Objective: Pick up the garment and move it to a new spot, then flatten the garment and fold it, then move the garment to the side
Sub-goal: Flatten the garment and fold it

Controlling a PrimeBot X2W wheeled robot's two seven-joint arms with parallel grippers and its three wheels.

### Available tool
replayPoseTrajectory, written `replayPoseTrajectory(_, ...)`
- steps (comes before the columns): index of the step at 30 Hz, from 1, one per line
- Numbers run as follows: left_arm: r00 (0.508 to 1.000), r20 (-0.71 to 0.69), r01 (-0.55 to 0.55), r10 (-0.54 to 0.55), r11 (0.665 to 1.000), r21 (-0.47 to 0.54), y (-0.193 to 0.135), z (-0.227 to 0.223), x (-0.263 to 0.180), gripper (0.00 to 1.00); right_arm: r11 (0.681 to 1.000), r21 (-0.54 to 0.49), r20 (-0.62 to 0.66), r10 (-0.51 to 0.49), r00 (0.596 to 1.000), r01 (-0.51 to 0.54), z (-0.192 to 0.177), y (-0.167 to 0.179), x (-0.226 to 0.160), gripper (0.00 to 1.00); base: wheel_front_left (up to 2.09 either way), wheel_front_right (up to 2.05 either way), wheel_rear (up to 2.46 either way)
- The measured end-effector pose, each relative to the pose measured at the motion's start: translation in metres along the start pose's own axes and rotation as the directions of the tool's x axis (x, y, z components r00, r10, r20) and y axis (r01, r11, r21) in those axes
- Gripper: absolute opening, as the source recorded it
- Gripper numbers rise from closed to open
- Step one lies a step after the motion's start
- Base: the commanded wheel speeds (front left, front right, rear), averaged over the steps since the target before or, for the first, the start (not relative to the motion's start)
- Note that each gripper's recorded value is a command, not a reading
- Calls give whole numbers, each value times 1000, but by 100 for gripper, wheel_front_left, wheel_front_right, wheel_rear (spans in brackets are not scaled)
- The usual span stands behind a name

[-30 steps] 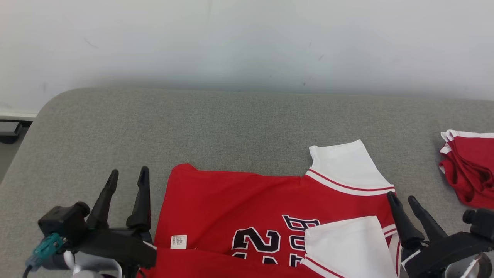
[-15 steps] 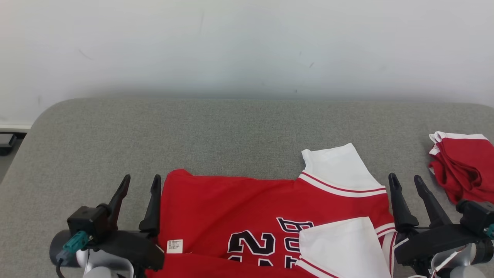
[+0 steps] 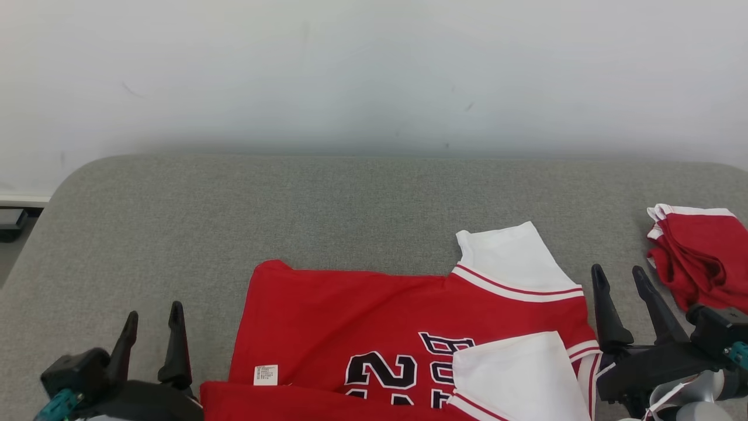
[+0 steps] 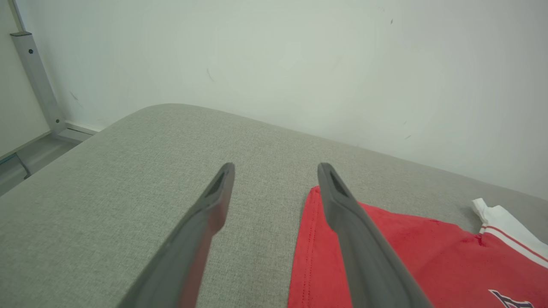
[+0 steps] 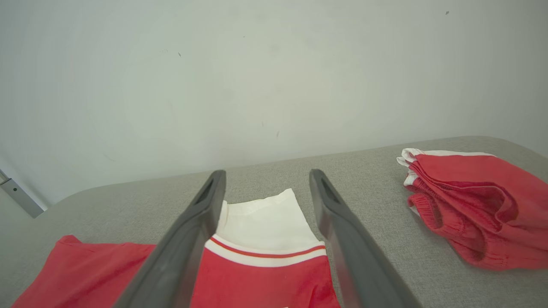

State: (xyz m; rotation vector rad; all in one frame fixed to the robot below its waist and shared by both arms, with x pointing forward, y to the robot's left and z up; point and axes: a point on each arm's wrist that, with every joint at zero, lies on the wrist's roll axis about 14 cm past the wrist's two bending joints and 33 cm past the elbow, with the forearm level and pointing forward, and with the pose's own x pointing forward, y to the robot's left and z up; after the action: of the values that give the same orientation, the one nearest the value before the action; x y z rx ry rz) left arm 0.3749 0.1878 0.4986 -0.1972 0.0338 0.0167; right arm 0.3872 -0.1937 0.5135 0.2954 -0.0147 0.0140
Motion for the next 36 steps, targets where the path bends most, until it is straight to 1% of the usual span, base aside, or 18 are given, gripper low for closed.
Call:
replayPoseTrajectory(5, 1000, 11, 14, -14, 1000, -18, -1, 2, -7, 100, 1000, -7, -12, 4, 1000, -4, -2, 1, 2, 100, 0, 0, 0)
replayPoseTrajectory(9, 999, 9, 48, -48, 999, -4, -5, 3, -9, 100, 1000, -17, -26, 6, 1000, -6, -4, 2, 4, 100, 0, 0, 0)
replayPoseTrajectory(17, 997, -14, 78, -78, 997, -4, -15, 0, -7, 100, 1000, -22, -42, 4, 999, -5, -8, 1, 9, 100, 0, 0, 0)
replayPoseTrajectory(36, 995, -52, 84, -84, 996, 9, -18, -4, -7, 100, 1000, -24, -56, 5, 998, -6, -11, 1, 13, 100, 0, 0, 0)
